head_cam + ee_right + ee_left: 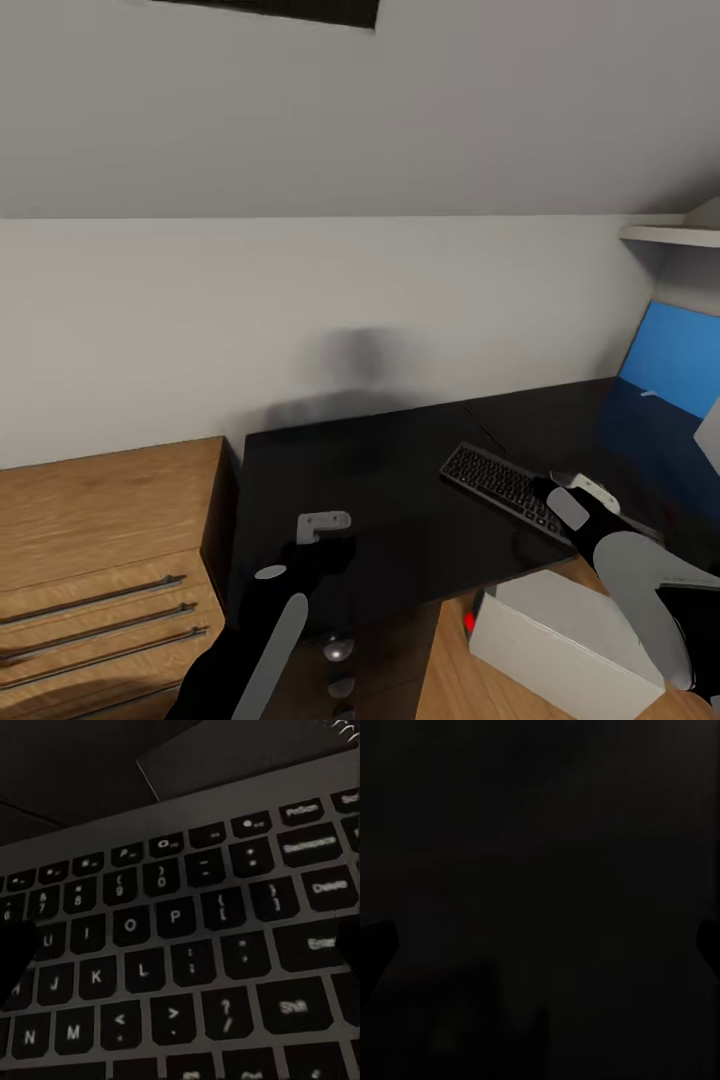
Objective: In the bedroom, organize the workspace by keeping the computer under the desk, ensuring the monitor is on the desk, placing the keyboard on the desk next to the monitor, placing the mouse on the desk next to the keyboard, moving the folder from the swivel chair onto the desk next to the mouse, stacking the notebook on top of the folder with the pen on top of the notebook, and positioning the swivel chair next to the desk.
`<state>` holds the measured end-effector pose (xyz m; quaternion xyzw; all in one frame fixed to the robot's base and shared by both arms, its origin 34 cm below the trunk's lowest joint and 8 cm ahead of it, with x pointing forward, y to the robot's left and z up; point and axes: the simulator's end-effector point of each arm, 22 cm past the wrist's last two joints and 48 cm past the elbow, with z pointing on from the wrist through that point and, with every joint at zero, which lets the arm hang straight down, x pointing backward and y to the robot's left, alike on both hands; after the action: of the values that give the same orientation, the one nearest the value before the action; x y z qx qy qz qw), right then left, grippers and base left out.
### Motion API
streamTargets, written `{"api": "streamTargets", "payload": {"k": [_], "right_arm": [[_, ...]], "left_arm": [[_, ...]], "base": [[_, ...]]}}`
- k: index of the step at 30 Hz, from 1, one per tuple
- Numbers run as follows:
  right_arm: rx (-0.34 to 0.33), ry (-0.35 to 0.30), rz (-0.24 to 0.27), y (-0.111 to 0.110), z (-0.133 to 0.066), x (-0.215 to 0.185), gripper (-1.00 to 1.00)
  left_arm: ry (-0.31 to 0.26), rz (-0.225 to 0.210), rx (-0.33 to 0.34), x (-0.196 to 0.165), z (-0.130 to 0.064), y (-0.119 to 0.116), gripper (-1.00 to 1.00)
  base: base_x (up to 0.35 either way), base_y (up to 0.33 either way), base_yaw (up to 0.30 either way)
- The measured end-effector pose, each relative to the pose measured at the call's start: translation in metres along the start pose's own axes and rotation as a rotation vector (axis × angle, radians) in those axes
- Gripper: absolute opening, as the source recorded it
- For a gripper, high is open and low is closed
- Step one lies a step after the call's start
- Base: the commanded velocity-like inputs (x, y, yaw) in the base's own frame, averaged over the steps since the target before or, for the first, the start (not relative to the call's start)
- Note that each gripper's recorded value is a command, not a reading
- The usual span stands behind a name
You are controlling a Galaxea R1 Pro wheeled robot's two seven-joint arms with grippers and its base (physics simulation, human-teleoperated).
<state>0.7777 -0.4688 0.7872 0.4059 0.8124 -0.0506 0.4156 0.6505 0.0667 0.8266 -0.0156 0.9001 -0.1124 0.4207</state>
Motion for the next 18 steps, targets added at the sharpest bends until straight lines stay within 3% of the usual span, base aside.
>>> {"api": "streamTargets", "payload": {"k": [18], "right_arm": [[-0.092, -0.115, 0.008, 0.050, -0.034, -0.065, 1.00]], "left_arm": [[0.001, 0.002, 0.003, -0.020, -0.018, -0.008, 1.00]], "base": [[0.000, 0.000, 0.000]]}}
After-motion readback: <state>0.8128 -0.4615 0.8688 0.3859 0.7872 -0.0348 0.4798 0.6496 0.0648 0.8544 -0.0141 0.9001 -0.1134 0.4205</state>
